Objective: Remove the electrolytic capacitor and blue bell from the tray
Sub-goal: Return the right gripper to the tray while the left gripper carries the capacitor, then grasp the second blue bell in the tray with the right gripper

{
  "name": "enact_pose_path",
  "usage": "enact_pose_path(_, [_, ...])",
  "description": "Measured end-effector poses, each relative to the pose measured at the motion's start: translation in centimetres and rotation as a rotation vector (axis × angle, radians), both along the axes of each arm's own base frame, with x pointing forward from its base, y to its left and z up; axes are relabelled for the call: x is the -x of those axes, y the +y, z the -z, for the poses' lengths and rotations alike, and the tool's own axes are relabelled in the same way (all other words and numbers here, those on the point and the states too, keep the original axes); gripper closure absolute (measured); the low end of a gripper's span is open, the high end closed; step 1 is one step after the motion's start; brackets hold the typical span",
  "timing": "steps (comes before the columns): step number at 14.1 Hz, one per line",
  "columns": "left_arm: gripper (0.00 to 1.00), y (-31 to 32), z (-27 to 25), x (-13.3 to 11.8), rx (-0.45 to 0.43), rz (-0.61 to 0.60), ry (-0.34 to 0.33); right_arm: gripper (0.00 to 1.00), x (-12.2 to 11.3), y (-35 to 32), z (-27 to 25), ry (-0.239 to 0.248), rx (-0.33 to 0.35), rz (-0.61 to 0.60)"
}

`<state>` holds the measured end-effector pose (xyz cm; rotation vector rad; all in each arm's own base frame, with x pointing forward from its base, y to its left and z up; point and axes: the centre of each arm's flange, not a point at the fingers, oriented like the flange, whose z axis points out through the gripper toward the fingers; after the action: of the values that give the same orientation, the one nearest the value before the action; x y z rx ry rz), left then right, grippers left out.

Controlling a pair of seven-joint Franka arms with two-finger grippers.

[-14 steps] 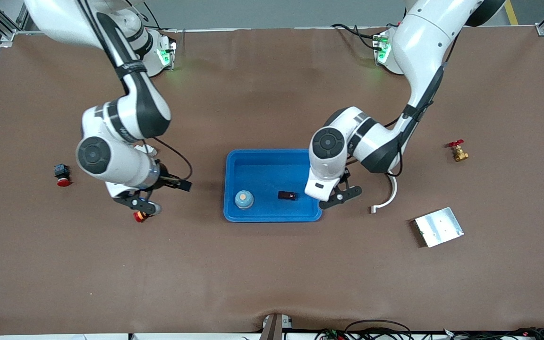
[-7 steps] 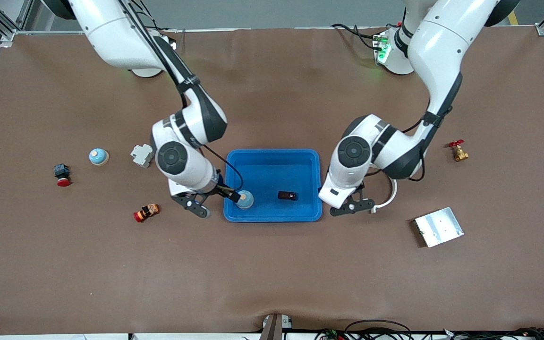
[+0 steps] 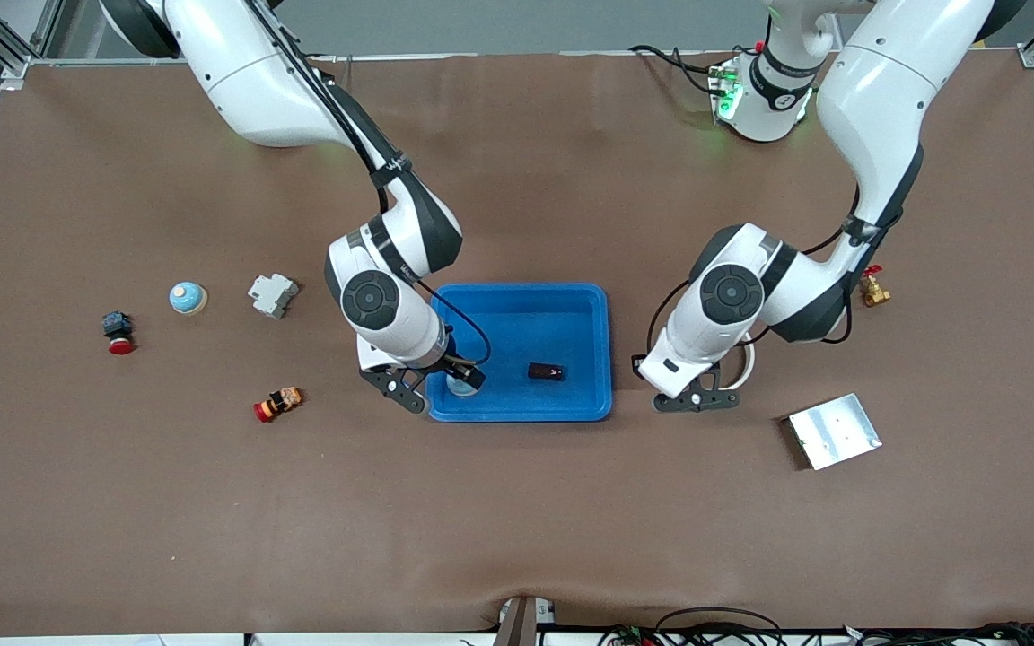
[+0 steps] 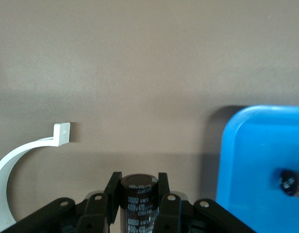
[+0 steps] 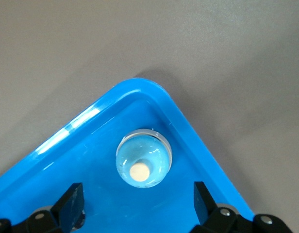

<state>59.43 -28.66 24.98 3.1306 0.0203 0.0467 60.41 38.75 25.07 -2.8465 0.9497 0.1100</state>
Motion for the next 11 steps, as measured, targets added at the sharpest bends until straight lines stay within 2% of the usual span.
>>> enact_pose_path(5, [0.66,0.8,2.9,4.3,0.009,0.123,-0.091,0.0,0.6,1.6,2.9,0.036,0.042,0.176])
enact_pose_path(11, [0.66,6.4,4.6,5.3,-0.03,0.166,-0.134,0.0,0.3,2.4,4.1,0.033,0.061,0.241])
